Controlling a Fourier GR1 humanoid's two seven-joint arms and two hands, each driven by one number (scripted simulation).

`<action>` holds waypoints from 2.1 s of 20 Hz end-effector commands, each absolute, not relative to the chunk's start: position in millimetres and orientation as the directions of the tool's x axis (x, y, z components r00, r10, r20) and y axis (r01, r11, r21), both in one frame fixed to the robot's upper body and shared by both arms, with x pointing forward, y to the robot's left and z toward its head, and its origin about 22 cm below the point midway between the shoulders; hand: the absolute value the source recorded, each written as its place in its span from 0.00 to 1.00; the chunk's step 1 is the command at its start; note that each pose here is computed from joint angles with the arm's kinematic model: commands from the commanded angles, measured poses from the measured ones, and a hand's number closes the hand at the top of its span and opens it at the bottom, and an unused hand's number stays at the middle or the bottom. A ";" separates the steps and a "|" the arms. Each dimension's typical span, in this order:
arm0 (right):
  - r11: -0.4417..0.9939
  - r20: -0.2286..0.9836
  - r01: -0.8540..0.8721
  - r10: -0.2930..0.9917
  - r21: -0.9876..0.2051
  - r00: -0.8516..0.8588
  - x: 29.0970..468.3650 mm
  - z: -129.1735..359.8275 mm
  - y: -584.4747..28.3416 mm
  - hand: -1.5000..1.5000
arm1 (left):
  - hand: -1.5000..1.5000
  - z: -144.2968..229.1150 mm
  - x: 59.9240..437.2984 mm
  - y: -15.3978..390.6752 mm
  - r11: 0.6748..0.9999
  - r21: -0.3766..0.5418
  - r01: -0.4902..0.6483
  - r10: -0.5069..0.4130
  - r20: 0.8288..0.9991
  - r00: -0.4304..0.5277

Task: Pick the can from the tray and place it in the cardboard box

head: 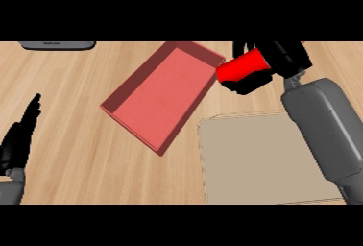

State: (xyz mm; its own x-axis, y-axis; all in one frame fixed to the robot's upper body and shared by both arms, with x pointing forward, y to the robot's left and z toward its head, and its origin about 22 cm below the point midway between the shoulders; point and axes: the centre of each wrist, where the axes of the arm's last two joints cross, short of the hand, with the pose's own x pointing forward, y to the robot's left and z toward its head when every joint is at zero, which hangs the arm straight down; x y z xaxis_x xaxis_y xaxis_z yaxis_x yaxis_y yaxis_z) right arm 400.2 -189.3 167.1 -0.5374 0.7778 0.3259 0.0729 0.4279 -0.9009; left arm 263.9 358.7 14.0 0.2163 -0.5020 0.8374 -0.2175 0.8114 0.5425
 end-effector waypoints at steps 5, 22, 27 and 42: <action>0.564 0.493 -0.034 0.691 -0.825 -0.529 411.3 206.1 -98.3 1.00 | 0.50 23.0 277.0 348.9 0.811 0.548 -0.203 -0.510 0.834 0.212; 0.592 0.586 -0.111 0.719 -0.798 -0.374 451.9 171.6 -37.7 1.00 | 0.50 20.5 283.7 327.0 0.835 0.525 -0.168 -0.504 0.850 0.149; 0.611 0.614 -0.094 0.751 -0.786 -0.244 454.4 155.3 -42.7 1.00 | 0.50 32.6 297.3 331.4 0.831 0.535 -0.151 -0.519 0.845 0.130; 0.801 0.767 -0.019 0.565 -0.598 -0.304 456.4 143.6 -53.1 0.00 | 0.50 24.5 299.0 311.1 0.827 0.549 -0.120 -0.538 0.836 0.110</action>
State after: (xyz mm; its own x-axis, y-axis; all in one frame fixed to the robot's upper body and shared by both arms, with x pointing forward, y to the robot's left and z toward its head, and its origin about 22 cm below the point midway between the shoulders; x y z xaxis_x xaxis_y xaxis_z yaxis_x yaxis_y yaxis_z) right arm 455.8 -52.3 140.6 -0.2637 0.6278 0.7323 -0.0837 0.7415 -0.6658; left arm 299.7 318.4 28.1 0.1174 -0.5268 0.8418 -0.1401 0.8304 0.5392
